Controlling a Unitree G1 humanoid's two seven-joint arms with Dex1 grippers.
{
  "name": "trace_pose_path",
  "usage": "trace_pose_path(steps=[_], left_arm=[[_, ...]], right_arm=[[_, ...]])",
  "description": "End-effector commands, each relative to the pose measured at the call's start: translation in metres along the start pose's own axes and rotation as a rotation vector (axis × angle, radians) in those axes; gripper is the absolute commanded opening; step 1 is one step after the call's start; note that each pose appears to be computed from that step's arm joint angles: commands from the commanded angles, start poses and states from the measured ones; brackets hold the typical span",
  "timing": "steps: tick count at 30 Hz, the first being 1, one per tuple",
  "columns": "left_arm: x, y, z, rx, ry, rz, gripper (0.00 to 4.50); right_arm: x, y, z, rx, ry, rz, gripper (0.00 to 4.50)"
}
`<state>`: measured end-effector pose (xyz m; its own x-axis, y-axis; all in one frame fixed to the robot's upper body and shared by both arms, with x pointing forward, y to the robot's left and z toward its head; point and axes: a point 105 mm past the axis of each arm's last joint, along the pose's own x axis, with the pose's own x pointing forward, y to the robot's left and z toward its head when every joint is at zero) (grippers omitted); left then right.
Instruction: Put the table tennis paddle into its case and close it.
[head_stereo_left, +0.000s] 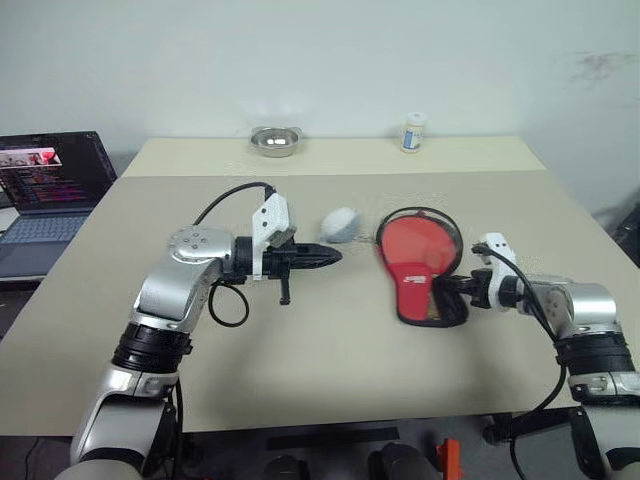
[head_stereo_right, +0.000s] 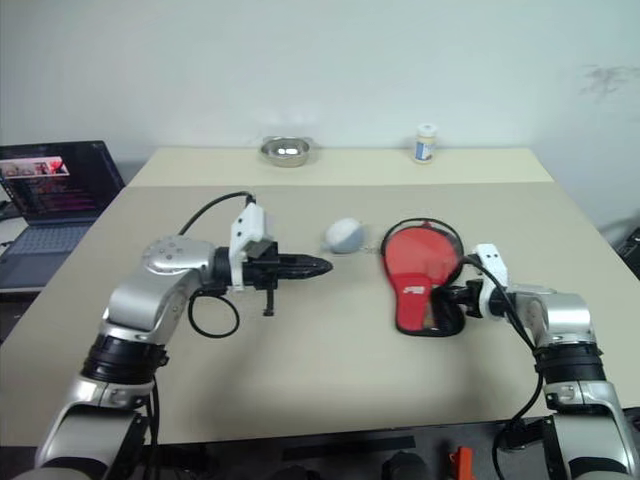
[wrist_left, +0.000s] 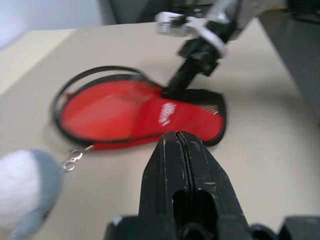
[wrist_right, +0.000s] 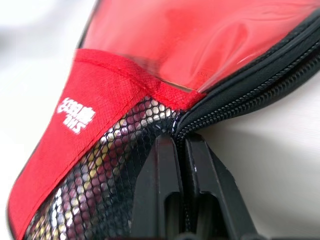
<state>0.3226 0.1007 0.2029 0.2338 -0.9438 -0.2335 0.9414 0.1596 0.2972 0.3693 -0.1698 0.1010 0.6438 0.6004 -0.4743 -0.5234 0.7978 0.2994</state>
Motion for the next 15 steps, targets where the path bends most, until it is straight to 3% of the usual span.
trace_pose_path(steps=[1, 7, 15], left_arm=[[-0.006, -0.001, 0.020, 0.071, -0.042, -0.011, 0.00], [-0.003, -0.007, 0.022, 0.066, -0.046, -0.039, 0.00], [0.001, -0.024, 0.014, 0.021, -0.038, -0.096, 0.00]], right_arm=[[0.012, 0.049, 0.023, -0.064, -0.062, 0.159, 0.04], [0.022, 0.097, 0.008, -0.072, -0.050, 0.261, 0.04], [-0.010, 0.100, -0.033, 0.031, -0.009, 0.211, 0.04]])
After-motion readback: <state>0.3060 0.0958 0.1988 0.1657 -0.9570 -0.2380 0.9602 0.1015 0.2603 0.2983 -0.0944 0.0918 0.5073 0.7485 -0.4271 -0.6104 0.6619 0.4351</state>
